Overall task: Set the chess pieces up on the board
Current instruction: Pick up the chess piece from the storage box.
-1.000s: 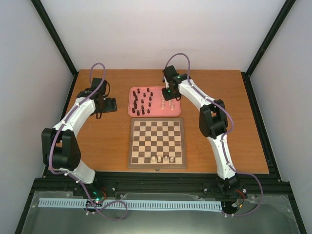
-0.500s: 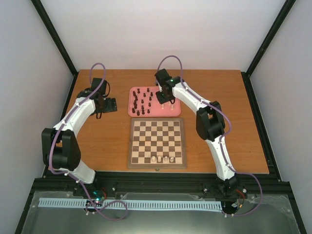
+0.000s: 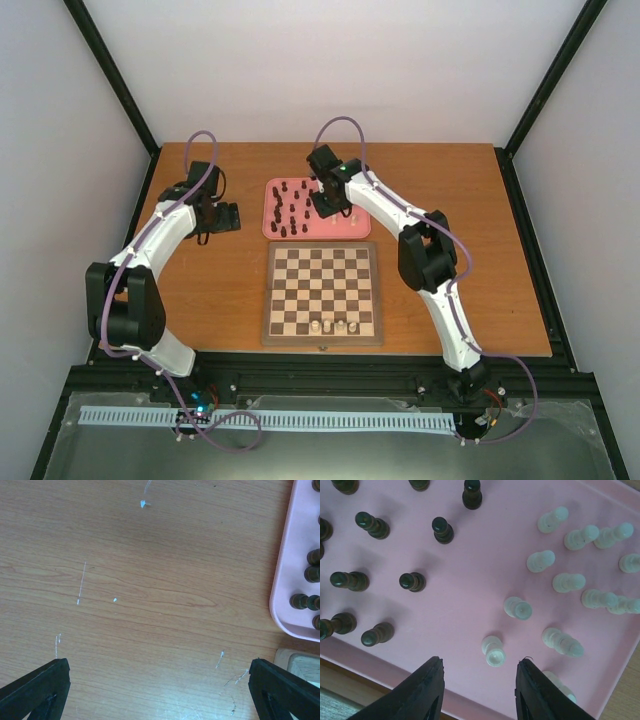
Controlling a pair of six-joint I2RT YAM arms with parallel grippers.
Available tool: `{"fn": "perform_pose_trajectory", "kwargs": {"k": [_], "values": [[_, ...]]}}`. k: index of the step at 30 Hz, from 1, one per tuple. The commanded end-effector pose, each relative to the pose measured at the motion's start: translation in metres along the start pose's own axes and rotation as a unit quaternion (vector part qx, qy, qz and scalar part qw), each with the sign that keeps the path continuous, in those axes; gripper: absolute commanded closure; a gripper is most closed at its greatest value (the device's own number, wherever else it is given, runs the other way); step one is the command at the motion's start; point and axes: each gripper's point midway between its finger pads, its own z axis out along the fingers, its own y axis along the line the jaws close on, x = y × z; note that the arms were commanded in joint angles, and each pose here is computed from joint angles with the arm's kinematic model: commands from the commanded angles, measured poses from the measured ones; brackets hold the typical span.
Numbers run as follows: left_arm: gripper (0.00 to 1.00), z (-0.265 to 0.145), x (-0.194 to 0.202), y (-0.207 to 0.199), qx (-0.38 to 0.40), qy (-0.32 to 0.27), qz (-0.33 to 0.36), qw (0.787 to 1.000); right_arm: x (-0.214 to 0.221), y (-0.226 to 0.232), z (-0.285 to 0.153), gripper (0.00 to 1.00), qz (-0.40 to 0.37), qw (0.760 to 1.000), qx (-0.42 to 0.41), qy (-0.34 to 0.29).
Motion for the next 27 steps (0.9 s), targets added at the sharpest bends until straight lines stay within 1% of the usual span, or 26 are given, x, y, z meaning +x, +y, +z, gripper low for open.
{"fn": "perform_pose_trajectory", "kwargs": {"k": [1, 6, 11, 21, 27], "values": [[0.0, -0.001, -0.001, -0.001, 0.003, -0.004, 0.006, 1.0, 0.001, -0.002, 0.003, 0.6, 0.011, 1.0, 0.006, 0.009], [0.0, 0.0, -0.001, -0.002, 0.003, -0.003, 0.005, 1.0, 0.012, 0.0, 0.011, 0.6, 0.017, 0.999, 0.0, 0.029], [0.0, 0.0, -0.001, -0.002, 0.004, -0.003, 0.005, 1.0, 0.016, -0.006, 0.013, 0.61, 0.019, 0.999, 0.015, 0.031], [0.0, 0.0, -0.001, -0.002, 0.003, -0.003, 0.005, 1.0, 0.021, -0.008, 0.029, 0.61, 0.021, 0.999, 0.013, 0.046], [0.0, 0.001, -0.001, -0.002, 0.001, -0.002, 0.006, 1.0, 0.018, -0.012, 0.034, 0.61, 0.021, 0.999, 0.016, 0.044]]}}
